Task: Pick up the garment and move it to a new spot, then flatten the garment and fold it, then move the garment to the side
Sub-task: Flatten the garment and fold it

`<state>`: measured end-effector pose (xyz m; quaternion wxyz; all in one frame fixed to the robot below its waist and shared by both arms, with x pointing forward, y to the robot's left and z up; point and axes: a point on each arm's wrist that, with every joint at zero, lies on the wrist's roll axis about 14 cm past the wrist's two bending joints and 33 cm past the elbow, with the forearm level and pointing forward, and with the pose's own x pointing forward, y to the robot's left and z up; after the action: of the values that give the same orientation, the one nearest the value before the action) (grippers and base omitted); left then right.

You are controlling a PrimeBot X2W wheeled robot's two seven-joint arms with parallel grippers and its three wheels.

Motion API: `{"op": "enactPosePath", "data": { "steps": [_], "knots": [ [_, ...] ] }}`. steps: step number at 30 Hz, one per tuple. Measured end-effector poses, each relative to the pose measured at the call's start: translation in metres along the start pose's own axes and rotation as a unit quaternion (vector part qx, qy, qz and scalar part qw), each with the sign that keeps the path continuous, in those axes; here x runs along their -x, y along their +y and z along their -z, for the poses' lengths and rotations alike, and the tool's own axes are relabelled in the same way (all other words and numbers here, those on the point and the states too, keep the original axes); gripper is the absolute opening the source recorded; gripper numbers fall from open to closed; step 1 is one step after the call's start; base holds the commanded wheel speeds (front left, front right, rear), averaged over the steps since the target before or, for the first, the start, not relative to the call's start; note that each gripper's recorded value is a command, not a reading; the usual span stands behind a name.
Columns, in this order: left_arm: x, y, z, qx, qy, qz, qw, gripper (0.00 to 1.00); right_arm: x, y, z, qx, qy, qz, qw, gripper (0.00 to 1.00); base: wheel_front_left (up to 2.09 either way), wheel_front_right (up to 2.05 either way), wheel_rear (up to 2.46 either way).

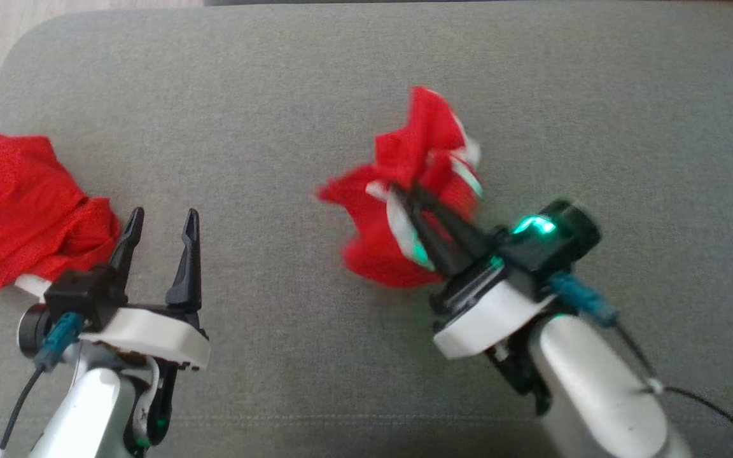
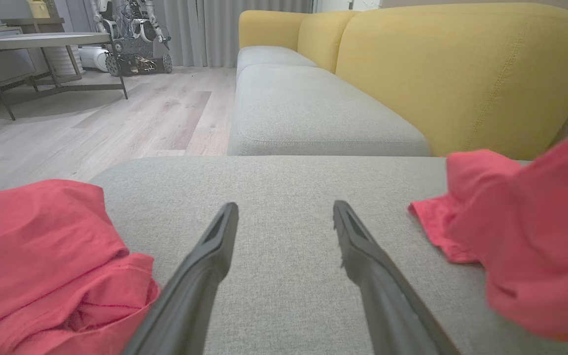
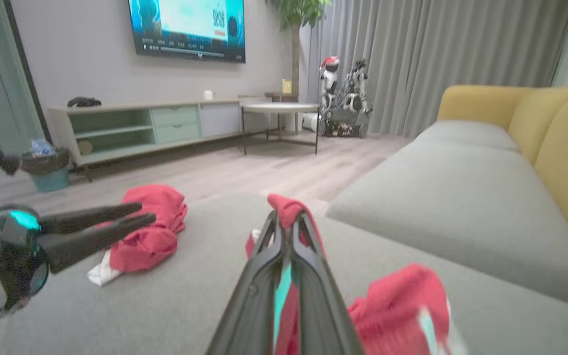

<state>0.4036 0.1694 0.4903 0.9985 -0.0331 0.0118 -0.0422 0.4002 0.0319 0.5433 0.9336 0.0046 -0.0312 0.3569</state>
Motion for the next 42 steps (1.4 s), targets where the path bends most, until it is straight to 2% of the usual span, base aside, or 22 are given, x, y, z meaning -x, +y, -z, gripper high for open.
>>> {"op": "enactPosePath", "data": {
  "steps": [3,6,9,16,20,27,37,39,40,42],
  "knots": [
    [-0.002,-0.003,-0.001,0.000,-0.001,0.005,1.000,1.00,0.003,-0.023,-0.029,0.008,-0.048,0.034,0.998,0.00,0.00,0.00,0.00],
    [-0.003,-0.006,-0.001,0.000,-0.001,0.010,1.000,1.00,0.013,-0.060,-0.032,0.011,-0.050,0.090,0.995,0.00,0.00,0.00,0.00],
    [-0.004,-0.008,0.003,0.001,0.004,0.013,1.000,1.00,0.028,-0.086,-0.009,-0.004,-0.015,0.136,0.991,0.00,0.00,0.00,0.00],
    [-0.005,-0.011,0.010,0.005,0.015,0.018,1.000,1.00,0.068,-0.116,0.063,-0.062,0.079,0.209,0.973,0.00,0.00,0.00,0.00],
    [-0.008,-0.012,0.008,0.004,0.012,0.019,1.000,1.00,0.073,-0.121,0.079,-0.077,0.097,0.221,0.967,0.00,0.00,0.00,0.00],
    [-0.008,-0.011,0.005,0.003,0.009,0.019,1.000,1.00,0.074,-0.127,0.086,-0.085,0.097,0.231,0.964,0.00,0.00,0.00,0.00],
    [-0.005,-0.009,0.005,0.001,0.009,0.016,1.000,1.00,0.103,-0.159,0.114,-0.094,0.138,0.295,0.941,0.00,0.00,0.00,0.00],
    [-0.004,-0.010,0.005,0.001,0.009,0.017,1.000,1.00,0.108,-0.162,0.120,-0.098,0.147,0.302,0.937,0.48,0.00,0.00,0.00],
    [-0.004,-0.010,0.005,0.001,0.009,0.017,1.000,1.00,0.111,-0.162,0.122,-0.101,0.150,0.305,0.935,1.00,0.00,0.00,0.00],
    [-0.004,-0.011,0.005,0.000,0.009,0.019,1.000,1.00,0.113,-0.163,0.125,-0.104,0.154,0.308,0.933,1.00,0.00,0.00,0.00]
  ]
}}
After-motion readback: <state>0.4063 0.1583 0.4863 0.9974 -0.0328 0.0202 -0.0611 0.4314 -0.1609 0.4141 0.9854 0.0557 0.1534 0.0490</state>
